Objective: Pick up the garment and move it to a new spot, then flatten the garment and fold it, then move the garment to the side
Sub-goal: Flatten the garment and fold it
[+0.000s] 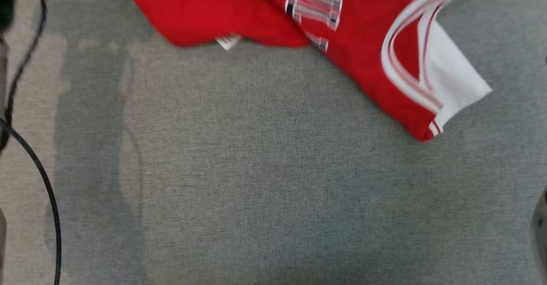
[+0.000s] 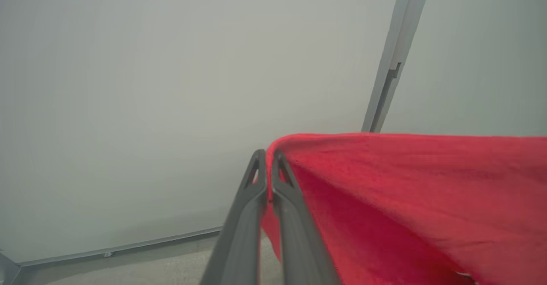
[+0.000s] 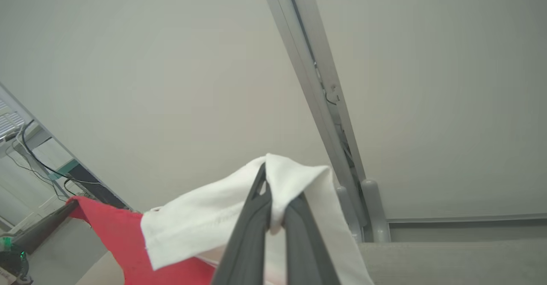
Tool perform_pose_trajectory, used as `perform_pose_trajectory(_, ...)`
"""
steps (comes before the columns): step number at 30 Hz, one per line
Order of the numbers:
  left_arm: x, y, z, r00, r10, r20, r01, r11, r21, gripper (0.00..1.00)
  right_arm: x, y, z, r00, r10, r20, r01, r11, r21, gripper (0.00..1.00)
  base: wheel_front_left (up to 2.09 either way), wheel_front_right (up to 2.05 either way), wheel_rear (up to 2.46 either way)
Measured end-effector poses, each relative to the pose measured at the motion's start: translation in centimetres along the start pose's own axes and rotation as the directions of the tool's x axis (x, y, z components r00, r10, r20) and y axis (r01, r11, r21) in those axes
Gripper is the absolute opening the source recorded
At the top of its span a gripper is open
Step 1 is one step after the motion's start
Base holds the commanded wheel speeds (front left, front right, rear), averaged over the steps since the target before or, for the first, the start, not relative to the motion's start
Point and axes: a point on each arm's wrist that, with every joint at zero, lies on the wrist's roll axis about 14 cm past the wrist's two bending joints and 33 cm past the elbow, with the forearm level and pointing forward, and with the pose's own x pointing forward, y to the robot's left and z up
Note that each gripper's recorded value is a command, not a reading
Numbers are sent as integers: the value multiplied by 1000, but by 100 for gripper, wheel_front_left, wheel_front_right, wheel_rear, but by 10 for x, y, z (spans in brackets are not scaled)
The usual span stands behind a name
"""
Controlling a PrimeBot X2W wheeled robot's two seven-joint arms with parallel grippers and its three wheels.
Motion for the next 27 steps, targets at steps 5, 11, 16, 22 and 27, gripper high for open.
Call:
perform_pose_trajectory(5, 56, 21, -8, 999, 43, 4, -43, 999, 10, 0, 65, -24, 7, 999, -39, 25, 40, 998, -40, 0, 0, 0, 0)
perform_pose_trajectory(11, 92, 20, 34, 991, 55, 120, -51, 998, -38, 0, 101, -34, 64, 976, -66, 210, 88, 991, -97, 0, 0, 0, 0)
perform_pose_trajectory(16, 100, 24, 100, 967, 71, 245, -76, 997, 10, 0, 106, -2, 141, 905, 5, 426, 78, 981, -176, 0, 0, 0, 0)
perform_pose_trajectory(22, 103, 24, 110, 968, 91, 234, -96, 995, 7, 0, 113, 4, 144, 901, 12, 433, 76, 980, -186, 0, 0, 0, 0)
perform_pose_trajectory(27, 106, 34, 70, 988, 122, 89, -121, 993, -17, 0, 124, -7, 105, 954, -23, 299, 96, 968, -232, 0, 0, 0, 0)
